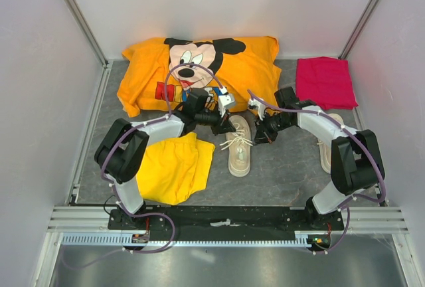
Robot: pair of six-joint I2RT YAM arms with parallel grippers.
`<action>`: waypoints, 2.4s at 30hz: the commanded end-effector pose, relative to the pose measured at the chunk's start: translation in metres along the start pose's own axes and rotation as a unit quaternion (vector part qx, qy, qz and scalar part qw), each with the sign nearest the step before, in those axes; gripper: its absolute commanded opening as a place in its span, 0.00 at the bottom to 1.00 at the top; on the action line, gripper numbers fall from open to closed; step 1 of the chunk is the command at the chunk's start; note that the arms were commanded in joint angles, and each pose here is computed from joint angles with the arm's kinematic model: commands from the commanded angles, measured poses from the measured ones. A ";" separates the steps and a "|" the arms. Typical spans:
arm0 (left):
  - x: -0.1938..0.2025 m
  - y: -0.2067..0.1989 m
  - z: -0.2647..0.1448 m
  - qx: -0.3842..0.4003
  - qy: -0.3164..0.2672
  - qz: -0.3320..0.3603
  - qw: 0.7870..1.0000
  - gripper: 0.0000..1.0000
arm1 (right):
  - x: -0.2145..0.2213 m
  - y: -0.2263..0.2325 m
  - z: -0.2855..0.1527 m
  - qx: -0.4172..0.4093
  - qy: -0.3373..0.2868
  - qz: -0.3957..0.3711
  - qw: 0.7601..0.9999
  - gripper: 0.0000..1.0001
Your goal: Tie the shoes
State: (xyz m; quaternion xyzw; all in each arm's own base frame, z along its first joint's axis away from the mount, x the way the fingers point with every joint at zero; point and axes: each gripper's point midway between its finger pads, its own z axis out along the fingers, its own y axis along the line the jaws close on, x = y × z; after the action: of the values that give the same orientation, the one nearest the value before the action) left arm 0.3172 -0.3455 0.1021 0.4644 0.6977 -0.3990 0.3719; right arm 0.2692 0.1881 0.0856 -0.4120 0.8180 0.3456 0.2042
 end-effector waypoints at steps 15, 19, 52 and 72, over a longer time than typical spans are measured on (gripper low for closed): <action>-0.020 0.049 -0.034 -0.115 -0.031 0.019 0.993 0.01 | 0.037 0.014 -0.009 -0.008 0.055 -0.033 0.998 0.00; -0.018 0.054 -0.037 -0.122 -0.031 0.014 0.992 0.02 | 0.043 0.016 -0.009 -0.008 0.063 -0.038 0.997 0.00; -0.079 0.058 -0.120 -0.145 -0.027 -0.093 0.985 0.79 | -0.105 -0.002 -0.057 0.081 -0.144 0.013 0.986 0.80; -0.045 0.042 -0.202 -0.222 0.007 -0.161 0.962 0.83 | -0.033 0.013 -0.010 0.031 -0.067 0.085 0.994 0.26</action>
State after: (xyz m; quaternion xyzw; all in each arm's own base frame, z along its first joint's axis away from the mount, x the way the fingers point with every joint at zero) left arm 0.3529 -0.1729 0.2175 0.2597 0.8347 -0.2890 0.3902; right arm 0.2734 0.1914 0.1256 -0.2978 0.8540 0.3528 0.2401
